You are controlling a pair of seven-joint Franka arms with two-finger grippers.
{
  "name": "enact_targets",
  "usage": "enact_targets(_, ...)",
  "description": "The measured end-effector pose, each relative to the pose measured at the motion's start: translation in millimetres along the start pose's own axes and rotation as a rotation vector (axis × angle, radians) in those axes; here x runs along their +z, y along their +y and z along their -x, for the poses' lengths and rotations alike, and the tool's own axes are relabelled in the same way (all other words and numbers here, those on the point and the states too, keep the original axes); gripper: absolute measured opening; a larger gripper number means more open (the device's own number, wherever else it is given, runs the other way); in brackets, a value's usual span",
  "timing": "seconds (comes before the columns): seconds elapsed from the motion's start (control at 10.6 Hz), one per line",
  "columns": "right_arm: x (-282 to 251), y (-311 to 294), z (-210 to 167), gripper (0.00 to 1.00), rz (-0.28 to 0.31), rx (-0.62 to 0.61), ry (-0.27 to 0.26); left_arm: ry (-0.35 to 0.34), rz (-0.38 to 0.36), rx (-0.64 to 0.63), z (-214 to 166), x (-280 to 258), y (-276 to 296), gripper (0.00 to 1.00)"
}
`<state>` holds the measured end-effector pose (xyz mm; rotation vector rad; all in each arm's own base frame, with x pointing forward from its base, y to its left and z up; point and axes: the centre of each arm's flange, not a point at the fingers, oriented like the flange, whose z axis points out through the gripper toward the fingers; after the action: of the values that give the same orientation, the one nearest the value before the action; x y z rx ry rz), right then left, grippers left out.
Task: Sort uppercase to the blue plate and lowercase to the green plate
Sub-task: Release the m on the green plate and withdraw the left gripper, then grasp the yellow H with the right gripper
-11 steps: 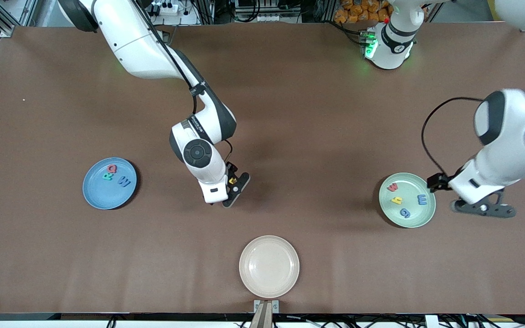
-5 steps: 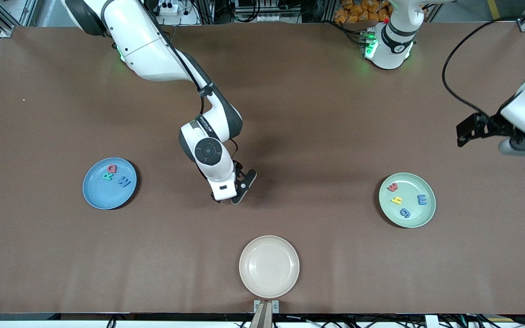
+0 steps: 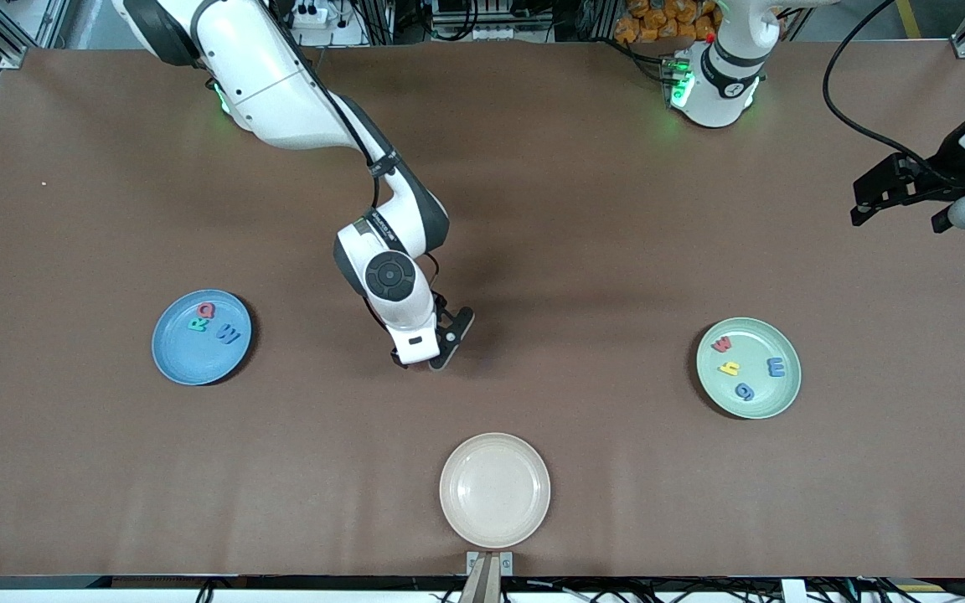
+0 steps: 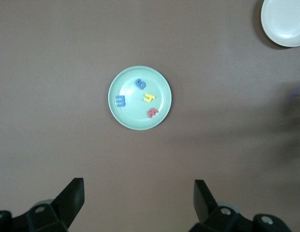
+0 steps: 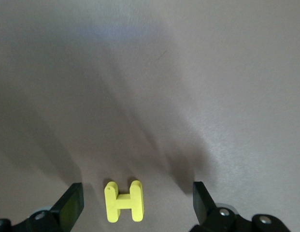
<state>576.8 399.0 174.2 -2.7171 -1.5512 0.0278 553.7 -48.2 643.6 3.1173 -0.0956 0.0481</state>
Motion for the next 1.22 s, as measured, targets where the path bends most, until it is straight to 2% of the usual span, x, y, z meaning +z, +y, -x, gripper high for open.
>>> enact_targets(0.56, 6.1, -5.1, 1.6, 0.99, 0.004, -0.007, 0.002, -0.014, 0.0, -0.046, 1.8, 1.4, 5.5, 1.0)
enact_targets(0.85, -3.2, -5.2, -1.4, 0.56, 0.02, -0.017, 0.017, -0.025, -0.001, -0.045, 1.4, 6.1, 6.2, 1.0)
enact_targets(1.03, -5.8, -4.5, -1.7, 0.33, 0.024, -0.018, 0.02, -0.025, -0.001, -0.044, 1.4, 6.2, 6.6, 1.0)
enact_targets(1.22, -5.7, -4.6, -1.7, 0.33, 0.024, -0.018, 0.019, -0.025, -0.001, -0.043, 1.5, 6.4, 7.5, 1.0)
